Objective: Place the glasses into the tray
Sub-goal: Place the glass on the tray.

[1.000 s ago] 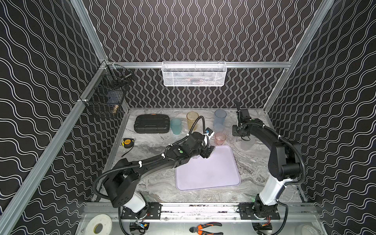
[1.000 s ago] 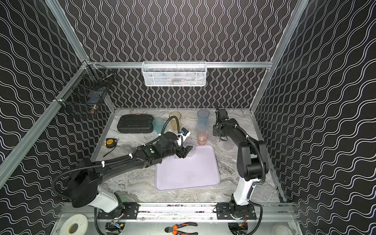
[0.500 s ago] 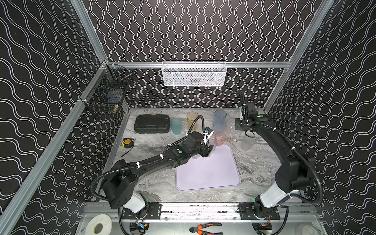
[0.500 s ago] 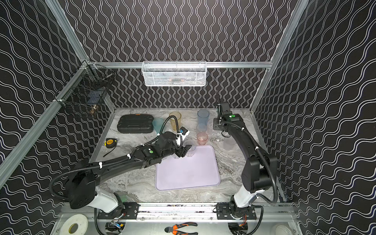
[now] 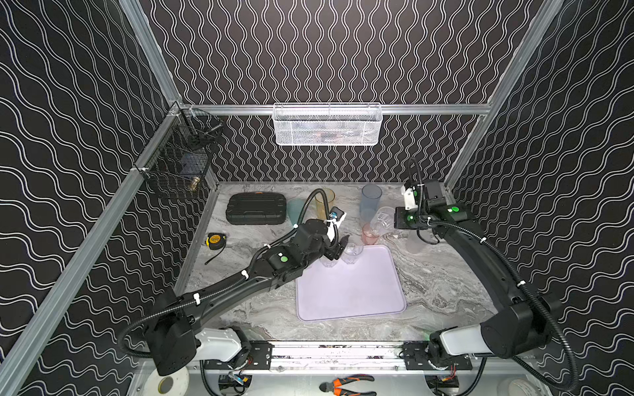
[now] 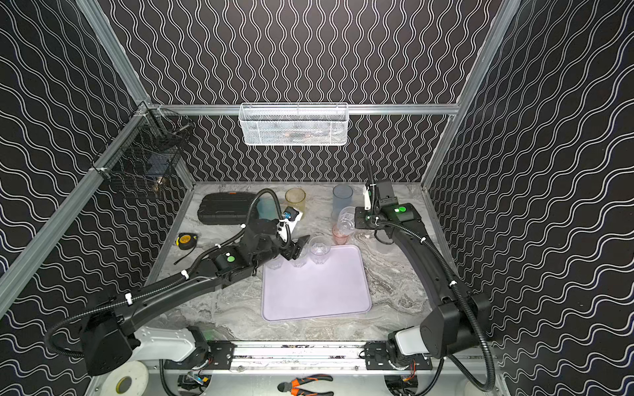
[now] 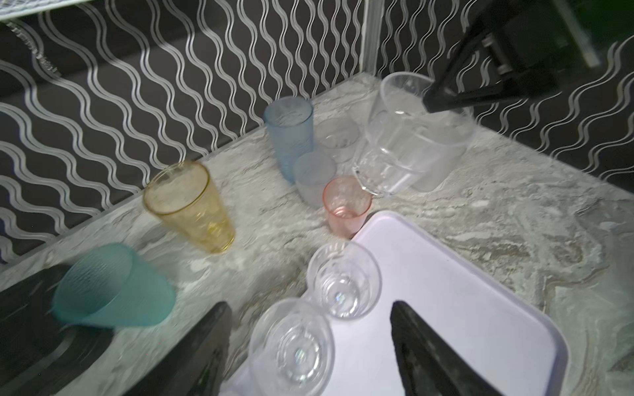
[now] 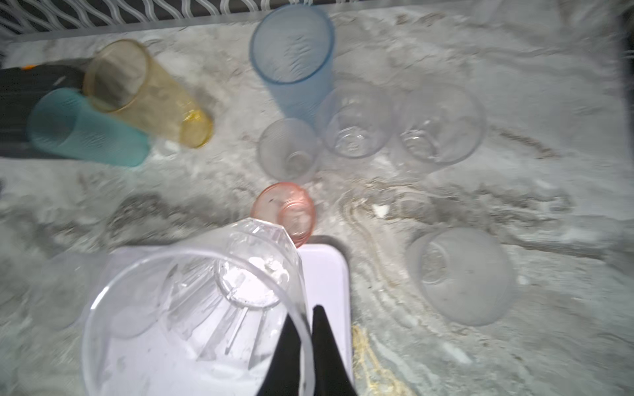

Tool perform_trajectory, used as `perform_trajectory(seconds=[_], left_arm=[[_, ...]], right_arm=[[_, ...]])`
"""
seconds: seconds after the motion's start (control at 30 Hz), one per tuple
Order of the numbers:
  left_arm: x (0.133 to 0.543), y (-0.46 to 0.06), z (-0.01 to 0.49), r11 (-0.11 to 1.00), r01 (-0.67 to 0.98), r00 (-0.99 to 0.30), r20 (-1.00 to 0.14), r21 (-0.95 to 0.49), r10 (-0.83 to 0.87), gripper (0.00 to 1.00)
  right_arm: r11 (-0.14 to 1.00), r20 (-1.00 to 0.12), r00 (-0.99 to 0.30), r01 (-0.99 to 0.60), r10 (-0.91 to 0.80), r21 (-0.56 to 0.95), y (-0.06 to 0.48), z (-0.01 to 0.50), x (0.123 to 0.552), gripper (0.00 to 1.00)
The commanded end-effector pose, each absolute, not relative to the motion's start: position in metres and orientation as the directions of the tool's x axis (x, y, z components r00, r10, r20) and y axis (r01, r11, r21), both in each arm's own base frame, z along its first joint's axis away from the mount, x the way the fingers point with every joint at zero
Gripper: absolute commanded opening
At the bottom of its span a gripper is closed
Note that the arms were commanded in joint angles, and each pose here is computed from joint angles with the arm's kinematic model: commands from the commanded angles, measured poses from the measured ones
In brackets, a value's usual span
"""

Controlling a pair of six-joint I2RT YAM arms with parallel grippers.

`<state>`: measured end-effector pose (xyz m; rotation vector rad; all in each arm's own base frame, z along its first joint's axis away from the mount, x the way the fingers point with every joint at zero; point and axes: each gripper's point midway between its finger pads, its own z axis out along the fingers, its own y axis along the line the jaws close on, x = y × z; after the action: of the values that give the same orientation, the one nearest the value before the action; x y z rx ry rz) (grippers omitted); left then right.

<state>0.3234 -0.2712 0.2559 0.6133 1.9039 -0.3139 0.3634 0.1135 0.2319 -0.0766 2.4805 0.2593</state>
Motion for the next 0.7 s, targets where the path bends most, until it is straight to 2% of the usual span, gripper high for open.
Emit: perform_trajectory(seconds=[0.0,0.27,0.53,0.67], left_arm=[[0.322,-0.252,0.251,0.857,0.508,-0.322,-0.904,0.085,0.281,0.77],[0.316,-0.214,0.237,0.898,0.436,-0.382,-0.889,0.067,0.252,0.78],[0.305,-0.199,0.212,0.910,0.414,-0.457,-0.857,0.031,0.237,0.77],[0.303,-0.200,0.203,0.911,0.413,-0.480,-0.849,0.003,0.220,0.77]], right_arm=[[0.951,-0.593,-0.805,-0.183,0.002,0.251,0.138,0.228,0.354,0.03],[0.952,-0.538,-0.840,-0.217,-0.070,0.216,0.149,0.192,0.331,0.02],[0.985,-0.509,-0.850,-0.168,-0.135,0.020,0.118,0.165,0.323,0.01],[0.988,-0.504,-0.851,-0.151,-0.145,-0.031,0.109,0.158,0.324,0.00]])
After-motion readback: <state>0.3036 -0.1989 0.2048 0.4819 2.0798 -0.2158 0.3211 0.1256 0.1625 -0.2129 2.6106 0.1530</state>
